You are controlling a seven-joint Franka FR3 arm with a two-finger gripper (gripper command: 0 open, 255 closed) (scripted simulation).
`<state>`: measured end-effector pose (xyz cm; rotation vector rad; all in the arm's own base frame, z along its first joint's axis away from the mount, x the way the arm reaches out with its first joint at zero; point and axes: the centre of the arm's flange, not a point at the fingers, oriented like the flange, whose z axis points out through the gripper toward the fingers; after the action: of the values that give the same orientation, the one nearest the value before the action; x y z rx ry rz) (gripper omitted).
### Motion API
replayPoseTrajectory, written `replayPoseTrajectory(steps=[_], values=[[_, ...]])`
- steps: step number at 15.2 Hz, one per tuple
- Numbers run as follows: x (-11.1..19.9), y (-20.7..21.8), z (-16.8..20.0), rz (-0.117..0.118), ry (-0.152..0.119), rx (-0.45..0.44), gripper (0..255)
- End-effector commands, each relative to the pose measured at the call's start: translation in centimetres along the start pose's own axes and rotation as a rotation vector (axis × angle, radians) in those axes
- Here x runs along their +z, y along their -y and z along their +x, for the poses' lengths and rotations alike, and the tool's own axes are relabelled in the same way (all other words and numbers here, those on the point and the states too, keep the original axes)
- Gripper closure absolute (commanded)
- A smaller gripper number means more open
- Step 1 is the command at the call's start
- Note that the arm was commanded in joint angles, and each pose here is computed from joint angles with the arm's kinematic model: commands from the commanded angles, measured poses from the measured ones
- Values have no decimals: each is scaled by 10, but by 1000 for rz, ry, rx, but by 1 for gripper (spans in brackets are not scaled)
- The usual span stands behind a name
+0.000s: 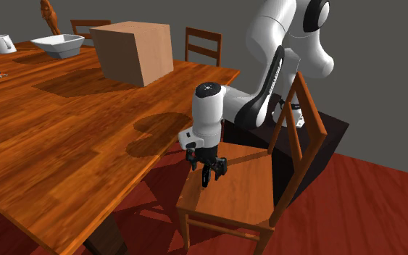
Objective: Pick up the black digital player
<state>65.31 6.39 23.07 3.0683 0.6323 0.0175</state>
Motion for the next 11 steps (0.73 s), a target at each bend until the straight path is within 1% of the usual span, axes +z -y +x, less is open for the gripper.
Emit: replayPoseTrajectory(steps=[1, 2, 3, 11], values=[[5, 0, 0, 0, 1, 1, 0], [5, 0, 0, 0, 1, 1, 0], [5, -1, 0, 0, 1, 1, 255], [5, -1, 0, 0, 1, 1, 255]])
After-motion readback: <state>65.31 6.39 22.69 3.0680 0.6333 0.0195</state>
